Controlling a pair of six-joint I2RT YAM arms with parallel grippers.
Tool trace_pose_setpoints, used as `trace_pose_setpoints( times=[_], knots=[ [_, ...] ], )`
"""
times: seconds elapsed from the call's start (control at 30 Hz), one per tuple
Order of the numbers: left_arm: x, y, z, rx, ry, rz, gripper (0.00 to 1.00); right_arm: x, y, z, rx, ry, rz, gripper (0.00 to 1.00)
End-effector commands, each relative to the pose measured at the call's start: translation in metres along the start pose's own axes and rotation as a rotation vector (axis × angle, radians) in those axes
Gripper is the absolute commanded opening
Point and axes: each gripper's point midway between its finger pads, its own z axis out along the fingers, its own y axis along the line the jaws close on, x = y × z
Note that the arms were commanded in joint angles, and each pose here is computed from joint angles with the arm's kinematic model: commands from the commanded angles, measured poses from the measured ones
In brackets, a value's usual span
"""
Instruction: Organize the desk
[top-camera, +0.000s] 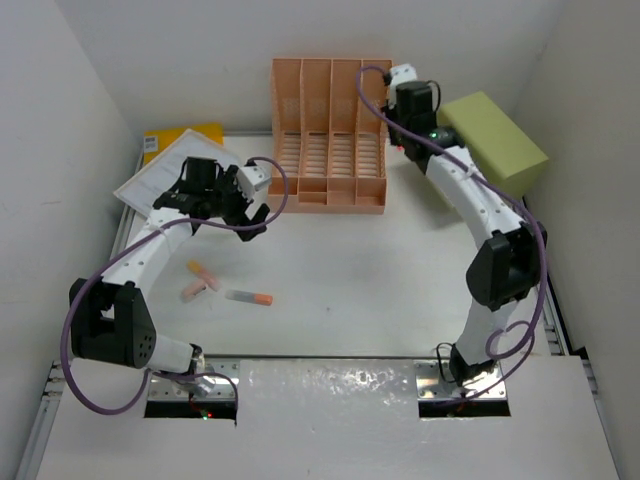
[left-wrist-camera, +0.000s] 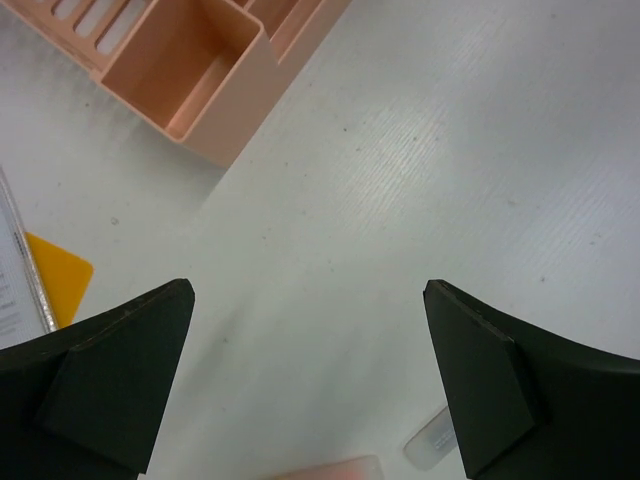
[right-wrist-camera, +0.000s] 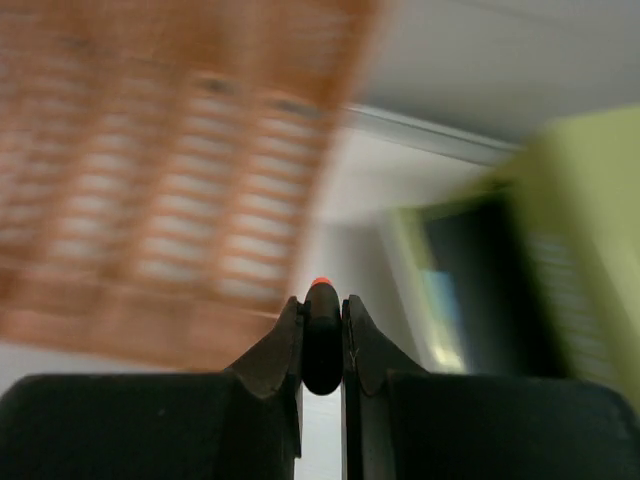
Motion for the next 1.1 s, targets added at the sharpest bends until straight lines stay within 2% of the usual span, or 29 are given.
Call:
trace_pose_setpoints(
  times=[0.0,0.03,0.07,0.1,0.17,0.33,0.47,0.57,0.6,0.7,0.9,0.93,1.07],
  knots=[
    [0.012,0.005,-0.002,-0.024,0.051,0.064,1.00,-0.016,-0.099,-0.029,0.415,0.123,-0.272,0.00],
    [0.019,0.003,-0.001,-0.018,0.072,0.069,1.00,-0.012,-0.119,-0.030,0.490,0.177,-0.294,0.00],
    [0.026,0.000,-0.002,-0.008,0.095,0.074,0.99,0.013,-0.125,-0.017,0.498,0.300,-0.374,0.00],
    [0.030,-0.001,-0.002,0.003,0.110,0.106,0.98,-0.003,-0.133,-0.018,0.532,0.295,-0.382,0.00],
    [0.044,-0.010,-0.004,0.039,0.151,0.122,0.95,0.018,-0.147,-0.009,0.585,0.416,-0.461,0.00],
    [0.066,-0.027,-0.008,0.108,0.197,0.185,0.95,0.043,-0.168,0.001,0.642,0.519,-0.511,0.00],
    [0.074,-0.036,-0.012,0.153,0.214,0.219,0.96,0.066,-0.176,0.012,0.608,0.564,-0.494,0.00],
    [0.075,-0.040,-0.015,0.165,0.213,0.235,0.96,0.074,-0.179,0.016,0.602,0.582,-0.494,0.10],
    [0.076,-0.041,-0.016,0.169,0.212,0.248,0.96,0.077,-0.179,0.018,0.594,0.587,-0.494,0.25],
    [0.086,-0.048,-0.019,0.199,0.236,0.278,0.95,0.076,-0.177,0.020,0.582,0.574,-0.483,0.56],
    [0.122,-0.063,-0.021,0.266,0.332,0.344,0.88,0.060,-0.177,0.014,0.584,0.515,-0.446,0.96],
    [0.129,-0.072,-0.025,0.307,0.347,0.344,0.86,0.054,-0.173,0.011,0.555,0.490,-0.425,0.99],
    [0.144,-0.094,-0.029,0.423,0.354,0.385,0.76,0.036,-0.150,0.000,0.417,0.374,-0.321,0.99]
  ],
)
